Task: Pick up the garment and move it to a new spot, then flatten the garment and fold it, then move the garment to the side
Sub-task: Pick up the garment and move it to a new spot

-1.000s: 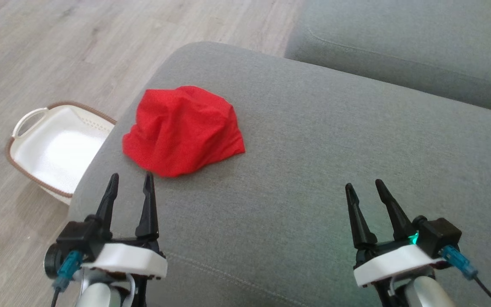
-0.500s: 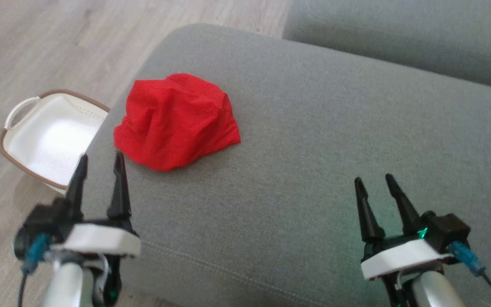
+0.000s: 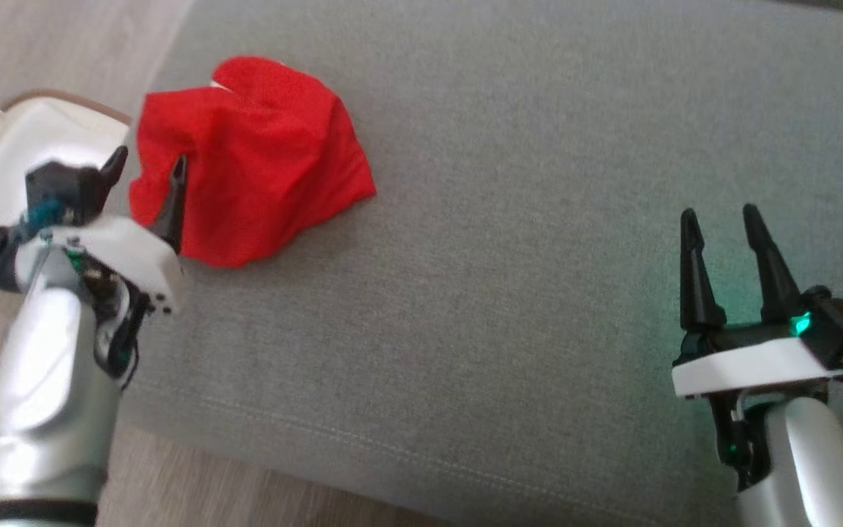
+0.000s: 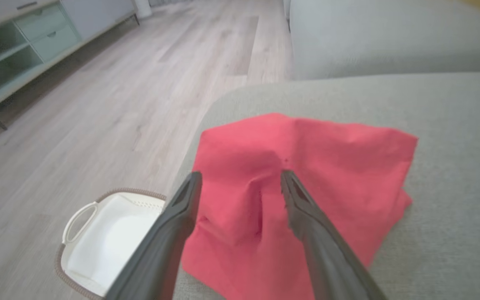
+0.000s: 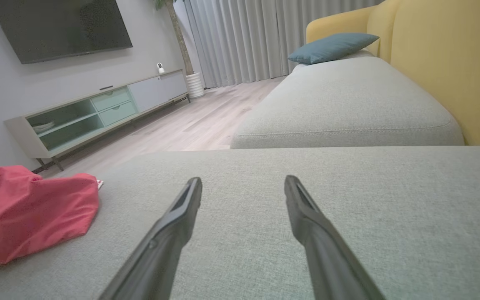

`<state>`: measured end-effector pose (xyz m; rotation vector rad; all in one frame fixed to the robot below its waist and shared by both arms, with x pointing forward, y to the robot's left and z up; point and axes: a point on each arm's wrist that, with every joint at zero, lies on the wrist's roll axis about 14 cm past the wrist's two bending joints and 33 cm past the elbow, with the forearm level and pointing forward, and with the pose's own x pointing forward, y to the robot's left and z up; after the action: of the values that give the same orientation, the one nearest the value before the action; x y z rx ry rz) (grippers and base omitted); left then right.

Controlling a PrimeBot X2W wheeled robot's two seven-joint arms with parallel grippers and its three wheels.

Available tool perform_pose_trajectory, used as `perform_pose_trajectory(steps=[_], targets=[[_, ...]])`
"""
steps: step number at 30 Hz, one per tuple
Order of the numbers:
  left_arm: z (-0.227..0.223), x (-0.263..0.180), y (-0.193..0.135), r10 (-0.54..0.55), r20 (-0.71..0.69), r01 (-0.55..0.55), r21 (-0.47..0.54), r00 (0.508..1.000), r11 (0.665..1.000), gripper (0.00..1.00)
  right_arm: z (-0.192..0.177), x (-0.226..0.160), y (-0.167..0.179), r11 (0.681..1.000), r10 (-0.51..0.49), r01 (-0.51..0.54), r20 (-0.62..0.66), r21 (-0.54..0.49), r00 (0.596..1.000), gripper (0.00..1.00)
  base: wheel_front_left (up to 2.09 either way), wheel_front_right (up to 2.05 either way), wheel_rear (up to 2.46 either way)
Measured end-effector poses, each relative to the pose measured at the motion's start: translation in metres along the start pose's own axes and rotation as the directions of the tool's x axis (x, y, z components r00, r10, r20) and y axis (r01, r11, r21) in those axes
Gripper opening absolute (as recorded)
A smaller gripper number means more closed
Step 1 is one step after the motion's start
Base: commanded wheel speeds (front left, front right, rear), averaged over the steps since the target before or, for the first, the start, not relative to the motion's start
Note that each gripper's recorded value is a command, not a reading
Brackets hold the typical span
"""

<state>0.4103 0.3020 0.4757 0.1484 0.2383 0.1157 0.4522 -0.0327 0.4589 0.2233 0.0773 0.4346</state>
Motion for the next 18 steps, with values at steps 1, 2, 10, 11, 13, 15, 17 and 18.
perform_pose_trajectory(steps=[1, 2, 10, 11, 13, 15, 17, 18], targets=[[-0.007, 0.007, 0.000, -0.007, -0.040, 0.007, 0.003, 0.999, 1.000, 1.00, -0.002, 0.001, -0.003, 1.000, -0.005, 0.005, -0.007, -0.001, 1.000, 1.00, 0.00, 0.00, 0.00], [-0.015, 0.014, -0.001, -0.013, -0.084, 0.013, 0.005, 0.996, 1.000, 1.00, -0.004, 0.003, -0.006, 1.000, -0.011, 0.011, -0.009, 0.001, 1.000, 1.00, 0.00, 0.00, 0.00], [-0.047, 0.060, -0.005, -0.062, -0.286, 0.079, 0.047, 0.956, 0.996, 1.00, -0.014, 0.012, -0.025, 0.999, -0.044, 0.044, -0.031, -0.005, 0.999, 1.00, 0.00, 0.00, 0.00], [-0.052, 0.064, -0.007, -0.069, -0.312, 0.087, 0.046, 0.948, 0.995, 1.00, -0.014, 0.011, -0.028, 0.999, -0.051, 0.051, -0.031, -0.006, 0.998, 1.00, 0.00, 0.00, 0.00], [-0.069, 0.070, -0.013, -0.085, -0.379, 0.110, 0.045, 0.921, 0.993, 0.98, -0.018, 0.009, -0.037, 0.997, -0.073, 0.073, -0.041, -0.011, 0.996, 1.00, 0.00, 0.00, 0.00], [-0.078, 0.072, -0.014, -0.088, -0.411, 0.116, 0.044, 0.907, 0.992, 0.00, -0.019, 0.007, -0.042, 0.996, -0.085, 0.085, -0.045, -0.012, 0.995, 1.00, 0.00, 0.00, 0.00], [-0.078, 0.076, -0.010, -0.082, -0.400, 0.108, 0.042, 0.913, 0.993, 0.00, -0.019, 0.005, -0.046, 0.995, -0.098, 0.098, -0.045, -0.015, 0.994, 1.00, 0.00, 0.00, 0.00], [-0.074, 0.079, -0.007, -0.076, -0.377, 0.100, 0.043, 0.923, 0.994, 0.00, -0.018, 0.004, -0.048, 0.995, -0.103, 0.103, -0.044, -0.016, 0.994, 1.00, 0.00, 0.00, 0.00]])
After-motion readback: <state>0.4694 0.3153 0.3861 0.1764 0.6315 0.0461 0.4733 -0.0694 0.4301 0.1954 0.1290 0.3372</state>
